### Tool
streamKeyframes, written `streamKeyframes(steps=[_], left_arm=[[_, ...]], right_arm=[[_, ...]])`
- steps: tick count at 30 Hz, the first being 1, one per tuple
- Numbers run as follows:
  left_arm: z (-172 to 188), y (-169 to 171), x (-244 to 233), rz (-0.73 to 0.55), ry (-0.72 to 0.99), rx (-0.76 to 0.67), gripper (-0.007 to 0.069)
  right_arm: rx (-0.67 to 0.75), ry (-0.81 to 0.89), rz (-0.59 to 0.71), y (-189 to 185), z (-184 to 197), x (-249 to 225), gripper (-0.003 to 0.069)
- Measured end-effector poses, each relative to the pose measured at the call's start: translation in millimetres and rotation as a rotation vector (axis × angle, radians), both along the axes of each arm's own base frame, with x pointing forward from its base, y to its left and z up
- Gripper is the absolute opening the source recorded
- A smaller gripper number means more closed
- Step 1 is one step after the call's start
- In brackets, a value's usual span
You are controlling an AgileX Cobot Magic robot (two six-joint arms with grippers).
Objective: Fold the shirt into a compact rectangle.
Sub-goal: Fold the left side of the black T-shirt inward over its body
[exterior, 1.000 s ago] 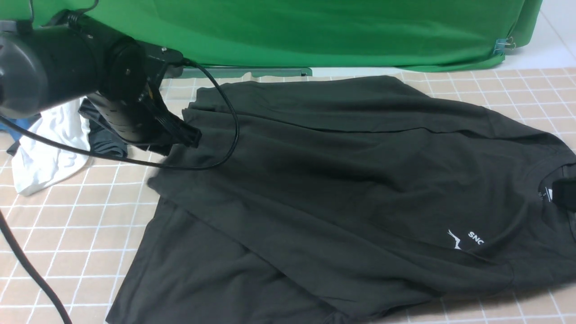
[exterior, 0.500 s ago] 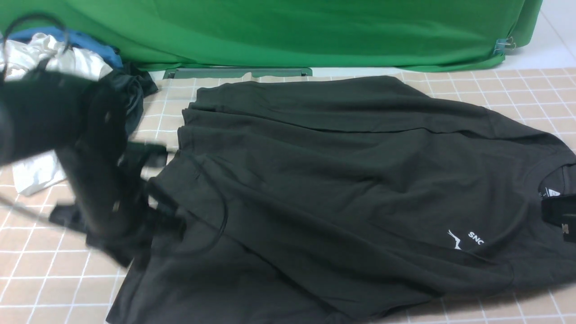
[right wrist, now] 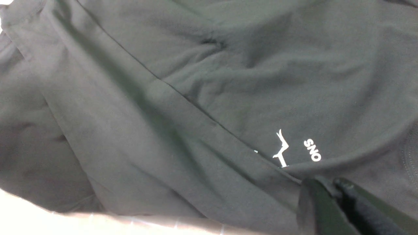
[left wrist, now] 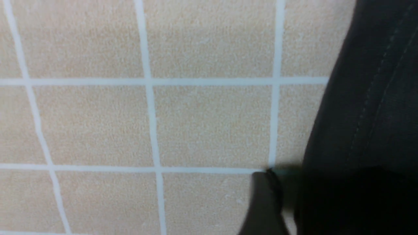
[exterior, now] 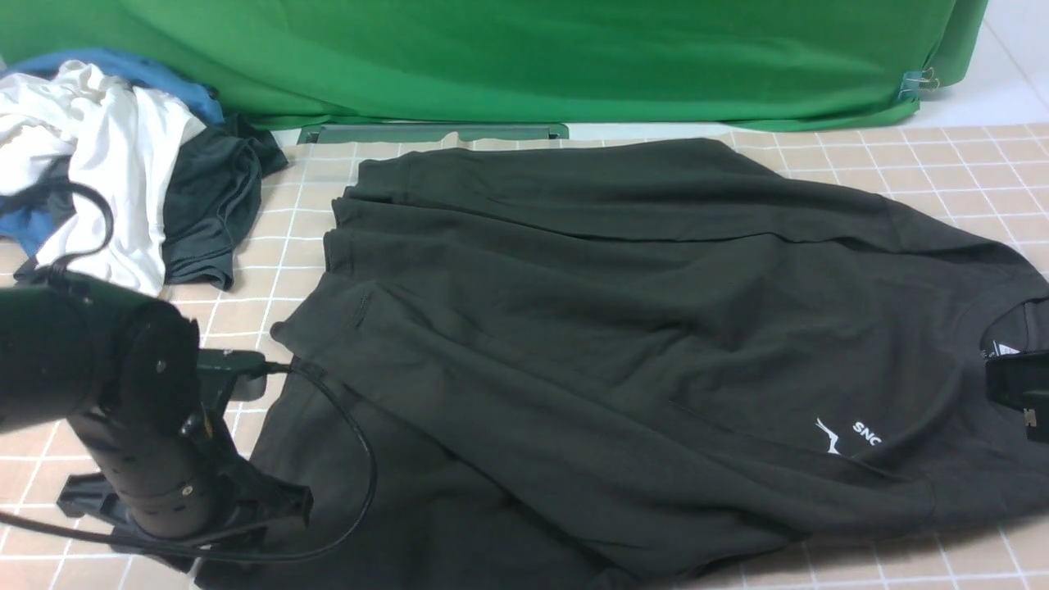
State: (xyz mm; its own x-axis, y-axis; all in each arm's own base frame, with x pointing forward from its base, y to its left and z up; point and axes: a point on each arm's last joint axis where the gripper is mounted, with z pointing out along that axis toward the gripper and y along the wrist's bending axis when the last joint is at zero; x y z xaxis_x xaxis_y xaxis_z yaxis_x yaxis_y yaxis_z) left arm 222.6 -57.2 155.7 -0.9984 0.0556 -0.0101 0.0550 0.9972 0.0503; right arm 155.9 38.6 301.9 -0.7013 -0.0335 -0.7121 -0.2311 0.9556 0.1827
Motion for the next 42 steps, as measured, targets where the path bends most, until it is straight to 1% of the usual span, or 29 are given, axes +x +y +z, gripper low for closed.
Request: streamKeyframes(steps=[2, 4, 6, 8, 9, 11, 12, 13, 14, 15, 20, 21, 24, 28, 32, 33, 34, 36, 38, 39, 41, 42], left_arm=[[0, 0, 0, 0.009, -0.007, -0.001, 0.0472], [-1, 0, 0, 0.019, -0.010, -0.002, 0.0486], [-1, 0, -1, 0.023, -0.009, -0.006, 0.0478], [-3, -1, -3, 0.040, -0.010, -0.023, 0.0390], [-3, -1, -5, 0.049, -0.013, -0.034, 0.0331], [-5, -2, -7, 0.061, -0.019, -0.052, 0.0202], [-5, -3, -7, 0.061, -0.023, -0.061, 0.0119], [-5, -4, -8, 0.059, -0.024, -0.065, 0.0076], [-5, -3, -8, 0.057, -0.025, -0.066, 0.0069], [-4, -3, -8, 0.044, -0.026, -0.061, 0.0040], [8, 2, -19, 0.023, 0.030, -0.026, 0.0035], [20, 5, -26, 0.022, 0.021, -0.015, 0.0035], [36, 12, -40, 0.053, 0.027, 0.016, 0.0035], [49, 20, -64, 0.093, 0.075, 0.050, 0.0035], [58, 23, -74, 0.113, 0.071, 0.047, 0.0035], [58, 23, -75, 0.114, 0.069, 0.045, 0.0035], [58, 23, -78, 0.119, 0.071, 0.034, 0.0036], [57, 22, -81, 0.110, 0.080, 0.021, 0.0036], [55, 22, -83, 0.089, 0.092, 0.011, 0.0040], [54, 22, -85, 0.081, 0.099, 0.010, 0.0046], [52, 22, -87, 0.075, 0.111, 0.013, 0.0080], [52, 23, -87, 0.064, 0.116, 0.021, 0.0114]], right_arm=[[0.000, 0.000, 0.000, 0, 0, 0, 0.0097], [0.000, 0.000, 0.001, 0, 0, 0, 0.0104], [-0.001, -0.001, 0.001, 0, 0, 0, 0.0108], [-0.001, -0.002, 0.001, 0, 0, 0, 0.0112], [-0.001, -0.002, 0.001, 0, 0, 0, 0.0113], [-0.001, -0.002, 0.001, 0, 0, 0, 0.0118], [-0.001, -0.002, 0.001, 0, 0, 0, 0.0120], [-0.001, -0.001, 0.002, 0, 0, 0, 0.0122], [-0.001, -0.001, 0.002, 0, 0, 0, 0.0122], [-0.002, 0.006, 0.005, 0, 1, 0, 0.0122], [-0.011, 0.077, 0.041, 3, 9, 1, 0.0122], [-0.022, 0.115, 0.068, 4, 13, 4, 0.0122], [-0.050, 0.185, 0.122, 6, 17, 8, 0.0122], [-0.075, 0.279, 0.186, 10, 10, 14, 0.0123], [-0.114, 0.369, 0.302, 27, -3, 18, 0.0131], [-0.114, 0.371, 0.302, 28, -4, 19, 0.0132], [-0.146, 0.388, 0.341, 36, -10, 21, 0.0138], [-0.164, 0.400, 0.345, 42, -13, 23, 0.0146], [-0.179, 0.422, 0.326, 47, -18, 26, 0.0169], [-0.191, 0.429, 0.319, 48, -20, 27, 0.0192], [-0.226, 0.444, 0.307, 48, -25, 31, 0.0260], [-0.242, 0.451, 0.301, 47, -28, 34, 0.0303]])
